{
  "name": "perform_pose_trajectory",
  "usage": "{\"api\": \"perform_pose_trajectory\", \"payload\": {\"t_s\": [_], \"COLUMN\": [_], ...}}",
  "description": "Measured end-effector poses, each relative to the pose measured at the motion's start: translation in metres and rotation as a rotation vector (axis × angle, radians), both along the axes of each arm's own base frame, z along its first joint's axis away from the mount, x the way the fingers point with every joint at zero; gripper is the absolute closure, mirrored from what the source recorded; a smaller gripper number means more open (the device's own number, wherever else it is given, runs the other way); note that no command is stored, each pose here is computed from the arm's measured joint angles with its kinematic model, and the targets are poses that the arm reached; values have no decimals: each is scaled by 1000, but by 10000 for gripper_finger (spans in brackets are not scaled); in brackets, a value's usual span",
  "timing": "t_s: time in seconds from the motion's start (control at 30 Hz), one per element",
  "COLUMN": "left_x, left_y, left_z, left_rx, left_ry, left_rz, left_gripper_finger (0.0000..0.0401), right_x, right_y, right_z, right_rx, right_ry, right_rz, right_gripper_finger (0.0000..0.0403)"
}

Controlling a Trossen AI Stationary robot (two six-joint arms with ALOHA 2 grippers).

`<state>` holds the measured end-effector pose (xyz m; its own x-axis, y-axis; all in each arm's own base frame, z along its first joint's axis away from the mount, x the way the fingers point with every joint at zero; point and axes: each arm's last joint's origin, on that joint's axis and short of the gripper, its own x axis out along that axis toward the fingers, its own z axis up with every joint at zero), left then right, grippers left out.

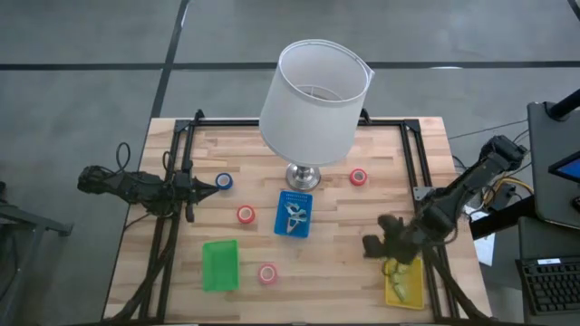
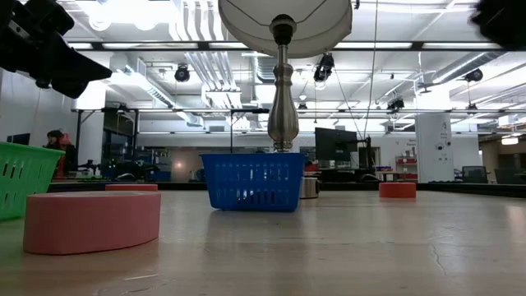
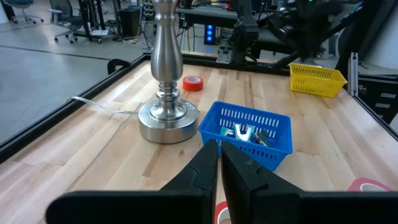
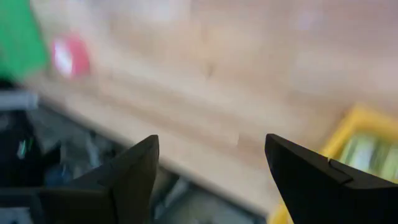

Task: Pick and place Stapler, Stapler remover, tape
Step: Put the top orange tape into the green bin

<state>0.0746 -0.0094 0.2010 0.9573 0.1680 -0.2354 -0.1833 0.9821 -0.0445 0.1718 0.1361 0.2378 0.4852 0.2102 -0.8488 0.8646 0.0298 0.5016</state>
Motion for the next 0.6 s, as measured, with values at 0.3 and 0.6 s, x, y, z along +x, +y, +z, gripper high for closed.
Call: {"api": "perform_pose_trajectory", "payload": {"t_s": [0.3,0.6], "left_x": [0,0], "left_y": [0,0], "left_z": [0,0], "left_rx": [0,0], "left_ry": [0,-1], "left_rz": [0,0], "left_gripper_finger": [378,378], "right_x": [21,18], "right_y": [-83,-181], "right_z": [-17,-25], "right_rx": [-201,-285], "right_ry": [159,263], "right_rz": [-260,-461], "right_gripper_finger": [109,126]}}
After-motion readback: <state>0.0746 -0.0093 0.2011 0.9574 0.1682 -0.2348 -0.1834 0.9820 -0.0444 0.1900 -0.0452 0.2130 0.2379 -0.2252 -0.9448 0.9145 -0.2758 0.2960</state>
